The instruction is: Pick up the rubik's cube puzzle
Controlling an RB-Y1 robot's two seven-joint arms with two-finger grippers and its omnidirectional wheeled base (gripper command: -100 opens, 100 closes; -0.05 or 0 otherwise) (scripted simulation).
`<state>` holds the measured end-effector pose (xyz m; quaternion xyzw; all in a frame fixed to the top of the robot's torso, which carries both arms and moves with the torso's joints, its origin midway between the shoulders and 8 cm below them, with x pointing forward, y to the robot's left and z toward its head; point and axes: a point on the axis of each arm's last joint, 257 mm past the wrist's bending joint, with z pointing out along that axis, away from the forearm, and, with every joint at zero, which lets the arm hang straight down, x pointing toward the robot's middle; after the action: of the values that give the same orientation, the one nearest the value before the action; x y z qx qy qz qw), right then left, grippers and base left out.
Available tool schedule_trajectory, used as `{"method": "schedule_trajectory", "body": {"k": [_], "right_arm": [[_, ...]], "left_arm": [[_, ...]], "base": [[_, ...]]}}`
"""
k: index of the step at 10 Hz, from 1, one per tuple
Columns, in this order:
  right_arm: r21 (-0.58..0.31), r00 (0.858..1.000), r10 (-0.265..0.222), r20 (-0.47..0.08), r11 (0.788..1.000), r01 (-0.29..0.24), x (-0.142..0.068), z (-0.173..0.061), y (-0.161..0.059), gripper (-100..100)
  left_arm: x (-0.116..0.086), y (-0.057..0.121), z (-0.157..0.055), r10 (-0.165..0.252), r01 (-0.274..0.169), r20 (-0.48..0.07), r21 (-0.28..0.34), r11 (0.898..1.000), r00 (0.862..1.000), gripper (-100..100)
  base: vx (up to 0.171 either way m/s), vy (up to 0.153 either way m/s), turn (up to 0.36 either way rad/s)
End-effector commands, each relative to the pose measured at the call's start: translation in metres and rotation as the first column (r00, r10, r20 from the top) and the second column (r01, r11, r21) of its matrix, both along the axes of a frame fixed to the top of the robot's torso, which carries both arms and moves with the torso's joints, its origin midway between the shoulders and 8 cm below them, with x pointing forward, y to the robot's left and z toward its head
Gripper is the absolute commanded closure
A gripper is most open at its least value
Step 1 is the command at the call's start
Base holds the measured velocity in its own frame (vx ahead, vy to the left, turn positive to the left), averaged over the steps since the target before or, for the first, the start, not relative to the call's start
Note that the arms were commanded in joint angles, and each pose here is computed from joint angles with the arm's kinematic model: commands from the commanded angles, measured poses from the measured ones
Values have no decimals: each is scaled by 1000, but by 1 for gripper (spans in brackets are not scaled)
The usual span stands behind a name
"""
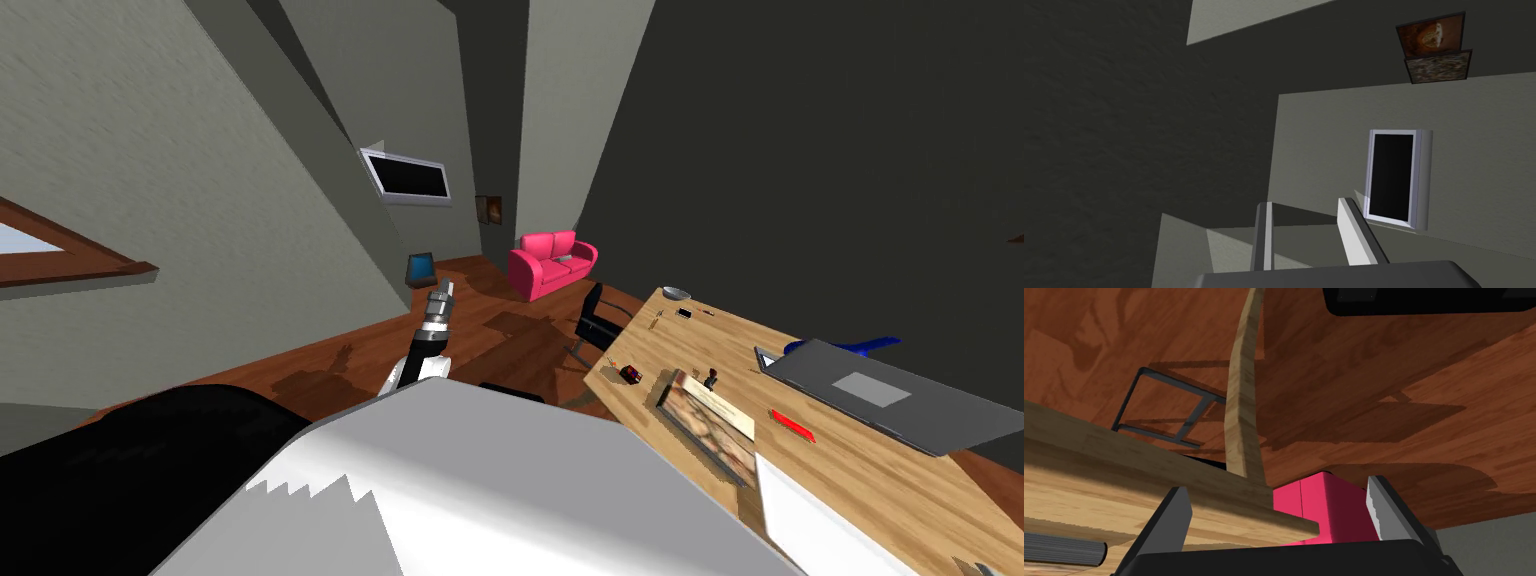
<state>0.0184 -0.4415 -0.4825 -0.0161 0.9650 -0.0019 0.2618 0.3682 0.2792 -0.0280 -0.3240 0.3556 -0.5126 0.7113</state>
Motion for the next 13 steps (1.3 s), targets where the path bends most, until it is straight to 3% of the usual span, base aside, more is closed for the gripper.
{"method": "schedule_trajectory", "body": {"k": [1,2,3,7,10,13], "right_arm": [[-79,994,60,-87,995,-67,-33,-2,-30,-100],[-86,993,64,-95,994,-72,-35,-2,-34,-100],[-128,984,97,-149,985,-116,-54,0,-53,-100],[-244,925,193,-328,928,-280,-106,15,-120,-100],[-282,879,240,-411,884,-373,-123,28,-154,-100],[-289,841,285,-461,847,-446,-128,33,-170,-100]], "left_arm": [[0,0,0,0,0,0,0,1000,1000,0],[0,0,0,0,0,0,0,1000,1000,0],[0,0,0,0,0,0,0,1000,1000,0],[0,0,0,0,0,0,0,1000,1000,0],[0,0,0,0,0,0,0,1000,1000,0],[0,0,0,0,0,0,0,1000,1000,0]], "base": [[204,-35,196],[175,-38,48],[159,-13,120],[251,-40,161],[254,-59,133],[266,-34,128]]}}
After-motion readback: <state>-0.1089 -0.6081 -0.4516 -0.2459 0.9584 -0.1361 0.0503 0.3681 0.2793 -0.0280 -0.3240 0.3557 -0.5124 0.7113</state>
